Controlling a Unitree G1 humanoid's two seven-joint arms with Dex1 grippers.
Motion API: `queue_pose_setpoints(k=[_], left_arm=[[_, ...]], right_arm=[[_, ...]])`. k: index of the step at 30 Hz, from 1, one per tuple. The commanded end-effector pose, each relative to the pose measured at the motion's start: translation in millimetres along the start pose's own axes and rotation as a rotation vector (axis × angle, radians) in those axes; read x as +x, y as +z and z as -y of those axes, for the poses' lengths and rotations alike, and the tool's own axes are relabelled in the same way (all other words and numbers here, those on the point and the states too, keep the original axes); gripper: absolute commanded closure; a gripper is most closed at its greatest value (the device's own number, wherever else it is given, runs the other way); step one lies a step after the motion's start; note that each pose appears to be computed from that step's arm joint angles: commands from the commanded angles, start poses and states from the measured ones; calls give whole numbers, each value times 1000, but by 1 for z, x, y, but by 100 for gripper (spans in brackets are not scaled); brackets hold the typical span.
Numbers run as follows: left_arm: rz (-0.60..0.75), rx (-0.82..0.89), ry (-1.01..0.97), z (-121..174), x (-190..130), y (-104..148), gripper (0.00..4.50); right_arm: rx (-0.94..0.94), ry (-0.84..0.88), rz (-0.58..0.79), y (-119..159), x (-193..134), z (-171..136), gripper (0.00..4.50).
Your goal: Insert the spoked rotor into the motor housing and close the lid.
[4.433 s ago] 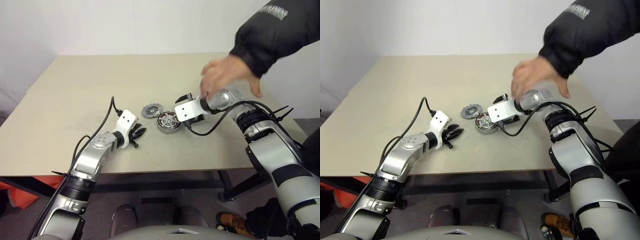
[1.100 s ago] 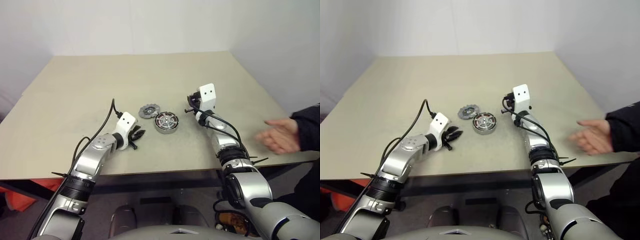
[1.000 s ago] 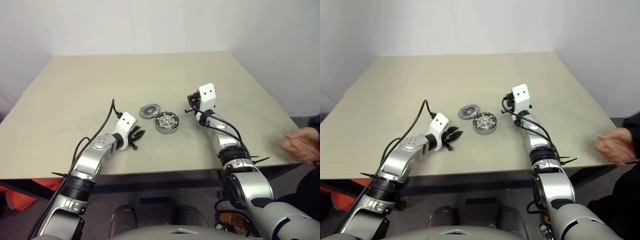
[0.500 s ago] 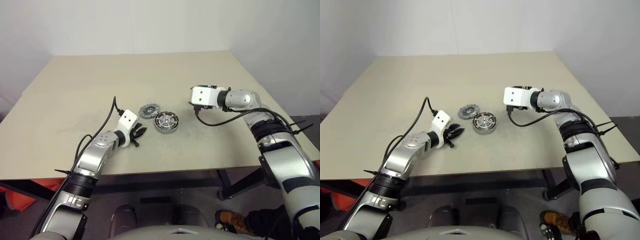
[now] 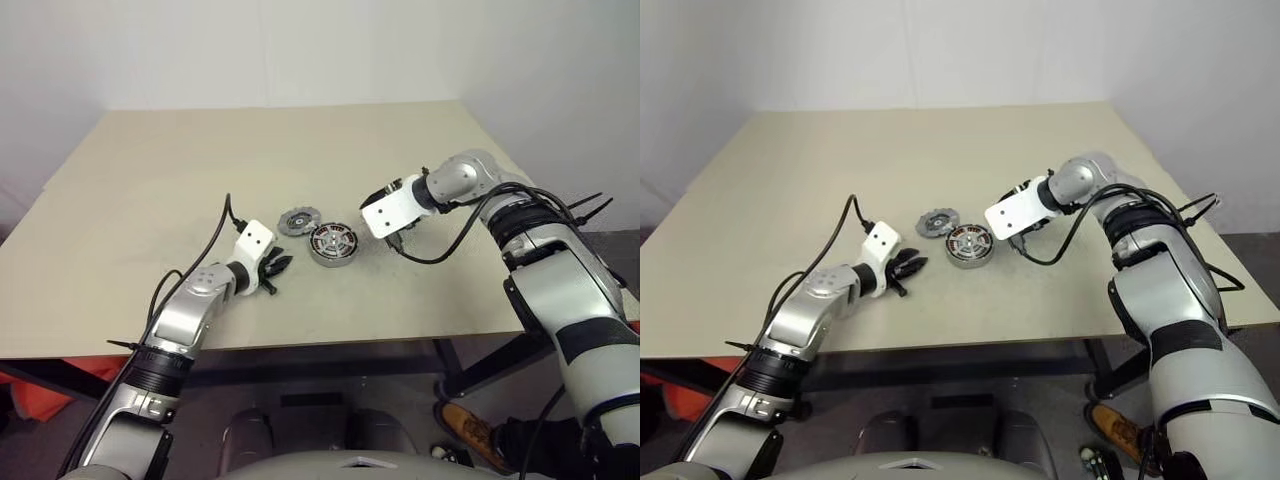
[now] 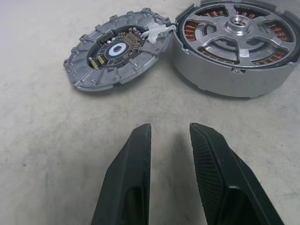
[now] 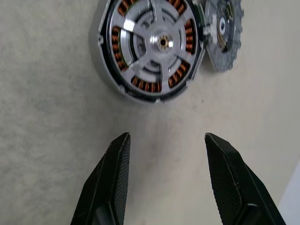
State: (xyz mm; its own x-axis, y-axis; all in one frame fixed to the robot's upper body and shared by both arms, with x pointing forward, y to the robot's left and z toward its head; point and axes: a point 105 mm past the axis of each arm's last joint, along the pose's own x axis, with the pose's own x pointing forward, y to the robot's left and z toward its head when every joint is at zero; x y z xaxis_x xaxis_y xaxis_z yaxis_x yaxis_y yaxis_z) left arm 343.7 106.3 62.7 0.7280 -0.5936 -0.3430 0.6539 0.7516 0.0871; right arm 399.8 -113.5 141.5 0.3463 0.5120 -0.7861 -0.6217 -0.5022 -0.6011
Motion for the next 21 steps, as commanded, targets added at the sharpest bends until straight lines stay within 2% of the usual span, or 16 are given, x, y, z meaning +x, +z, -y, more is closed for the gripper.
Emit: queue_pose_setpoints(k=[1,3,14,21], left_arm=[[43,30,6,-2,-3,14,310],[42,29,7,-2,-3,14,310],[40,30,8,-2,-2,13,310],[41,28,13,-2,-2,13,310]], right_arm=[[-83,-45,-11,7,-10,21,85],[-117,-38,-5,10,-8,20,16],[-284,133,-12,16,-7,3,16],[-304,163,-10,22,4,2,16]])
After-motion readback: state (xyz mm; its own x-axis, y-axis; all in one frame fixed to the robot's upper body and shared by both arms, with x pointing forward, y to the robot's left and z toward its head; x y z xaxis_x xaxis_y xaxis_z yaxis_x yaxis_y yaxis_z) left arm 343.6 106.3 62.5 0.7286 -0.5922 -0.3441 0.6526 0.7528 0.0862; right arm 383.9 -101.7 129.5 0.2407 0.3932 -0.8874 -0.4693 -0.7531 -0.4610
